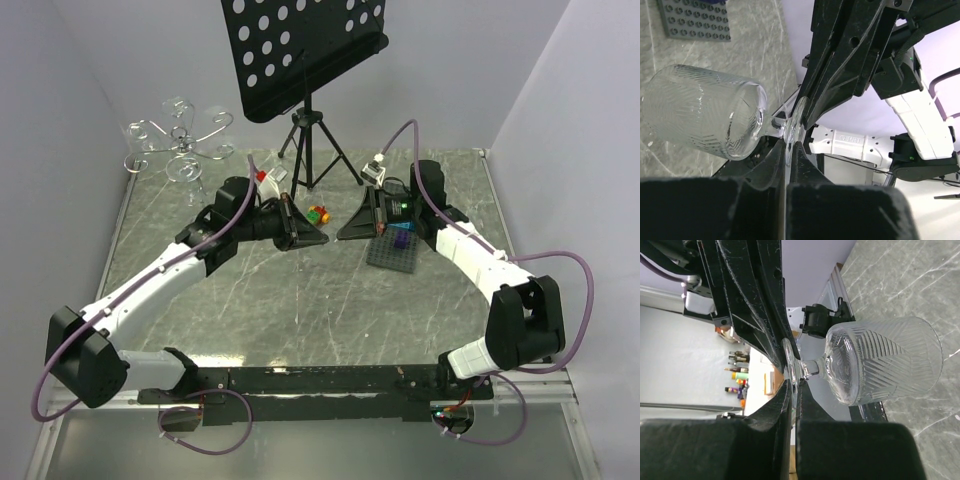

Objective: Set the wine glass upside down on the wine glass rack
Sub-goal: Turn the wine glass upside down at the wine rack.

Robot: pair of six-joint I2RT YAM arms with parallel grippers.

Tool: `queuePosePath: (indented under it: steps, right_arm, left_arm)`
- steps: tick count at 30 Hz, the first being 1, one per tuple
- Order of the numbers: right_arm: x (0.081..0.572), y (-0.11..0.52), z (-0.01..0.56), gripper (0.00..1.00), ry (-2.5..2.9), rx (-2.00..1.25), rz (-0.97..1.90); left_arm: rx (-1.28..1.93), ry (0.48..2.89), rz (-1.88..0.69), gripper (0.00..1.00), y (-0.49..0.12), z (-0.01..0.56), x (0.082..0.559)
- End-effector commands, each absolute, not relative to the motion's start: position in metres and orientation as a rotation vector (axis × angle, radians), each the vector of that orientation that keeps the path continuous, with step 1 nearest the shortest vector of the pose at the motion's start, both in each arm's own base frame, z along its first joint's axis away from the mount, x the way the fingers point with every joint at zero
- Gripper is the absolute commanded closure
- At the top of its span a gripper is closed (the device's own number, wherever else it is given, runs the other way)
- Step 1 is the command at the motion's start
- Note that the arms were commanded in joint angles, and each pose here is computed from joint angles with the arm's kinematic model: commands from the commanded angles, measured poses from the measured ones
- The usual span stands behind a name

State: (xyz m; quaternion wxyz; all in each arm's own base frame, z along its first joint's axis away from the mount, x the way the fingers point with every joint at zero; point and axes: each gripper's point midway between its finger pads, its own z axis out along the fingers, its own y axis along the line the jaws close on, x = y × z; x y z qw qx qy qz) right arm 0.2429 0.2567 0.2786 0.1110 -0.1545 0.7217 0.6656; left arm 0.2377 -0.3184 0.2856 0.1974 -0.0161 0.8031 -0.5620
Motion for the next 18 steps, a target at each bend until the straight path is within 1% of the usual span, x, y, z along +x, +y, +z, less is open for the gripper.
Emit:
queuePosePath:
  steps: [1,4,6,8,10,11,15,18]
  right_arm:
    - [0.239,0.262,0.3,1.0,2.048,-0.565,1.939]
    - [0.237,0.263,0.301,0.99,2.037,-0.588,1.937]
    - [0.235,0.262,0.304,0.83,2.016,-0.614,1.936]
    - [0.232,0.261,0.308,0.57,1.993,-0.639,1.938]
    - [0.227,0.26,0.315,0.21,1.951,-0.691,1.932]
    - [0.225,0.259,0.318,0.0,1.93,-0.72,1.924]
    - [0.217,0.254,0.325,0.0,1.877,-0.81,1.866]
    - [0.215,0.249,0.32,0.0,1.874,-0.844,1.797]
  left_arm:
    - [-0.004,2.252,-1.535,0.99,-0.321,0.294,0.239]
    - [-0.009,2.252,-1.531,0.99,-0.319,0.298,0.237]
    - [0.0,2.235,-1.524,0.99,-0.316,0.304,0.235]
    - [0.008,2.231,-1.514,0.99,-0.313,0.307,0.231]
    - [0.013,2.233,-1.517,0.99,-0.308,0.308,0.224]
    - [0.016,2.233,-1.517,0.99,-0.306,0.309,0.22]
    - [-0.011,2.254,-1.513,0.99,-0.293,0.304,0.205]
    - [-0.043,2.248,-1.511,0.99,-0.279,0.307,0.198]
